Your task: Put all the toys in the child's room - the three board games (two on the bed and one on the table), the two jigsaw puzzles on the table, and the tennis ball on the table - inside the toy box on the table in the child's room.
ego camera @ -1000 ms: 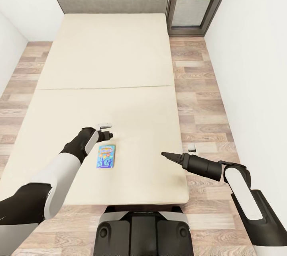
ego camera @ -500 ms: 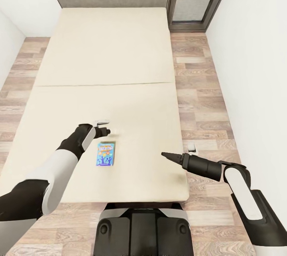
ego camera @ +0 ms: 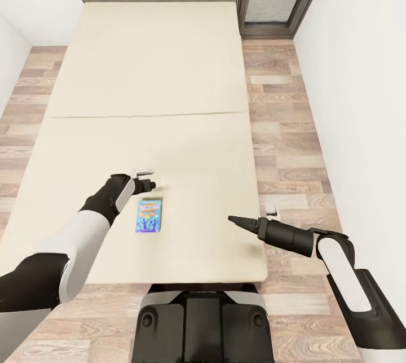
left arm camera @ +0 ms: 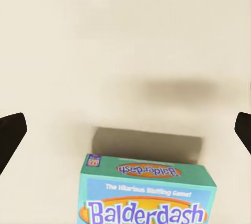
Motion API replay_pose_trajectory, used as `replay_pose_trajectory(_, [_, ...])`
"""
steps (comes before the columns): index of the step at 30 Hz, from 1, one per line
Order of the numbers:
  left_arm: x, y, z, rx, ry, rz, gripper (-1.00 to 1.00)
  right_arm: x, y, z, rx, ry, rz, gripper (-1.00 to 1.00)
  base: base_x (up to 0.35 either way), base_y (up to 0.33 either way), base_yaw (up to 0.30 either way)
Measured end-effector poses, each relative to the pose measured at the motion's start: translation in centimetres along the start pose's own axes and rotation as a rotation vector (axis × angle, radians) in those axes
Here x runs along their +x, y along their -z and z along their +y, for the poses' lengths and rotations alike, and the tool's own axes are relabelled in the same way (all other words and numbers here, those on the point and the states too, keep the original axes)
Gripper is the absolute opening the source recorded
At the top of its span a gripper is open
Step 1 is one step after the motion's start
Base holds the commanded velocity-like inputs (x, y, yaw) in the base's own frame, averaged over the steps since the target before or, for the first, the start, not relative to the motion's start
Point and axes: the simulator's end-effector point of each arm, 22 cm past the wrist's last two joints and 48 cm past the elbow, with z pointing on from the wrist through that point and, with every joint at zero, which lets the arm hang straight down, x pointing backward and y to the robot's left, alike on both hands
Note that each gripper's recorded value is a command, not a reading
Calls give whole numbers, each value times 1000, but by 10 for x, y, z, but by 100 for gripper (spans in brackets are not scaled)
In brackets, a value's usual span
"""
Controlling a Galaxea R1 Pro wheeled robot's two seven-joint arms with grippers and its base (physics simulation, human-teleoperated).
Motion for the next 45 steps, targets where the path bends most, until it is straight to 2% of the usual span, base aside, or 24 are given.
replay_pose_trajectory(45, [42,-38,2,-5,-8,71,100,15,-9,-35,22,-67,25,100,0,0,0])
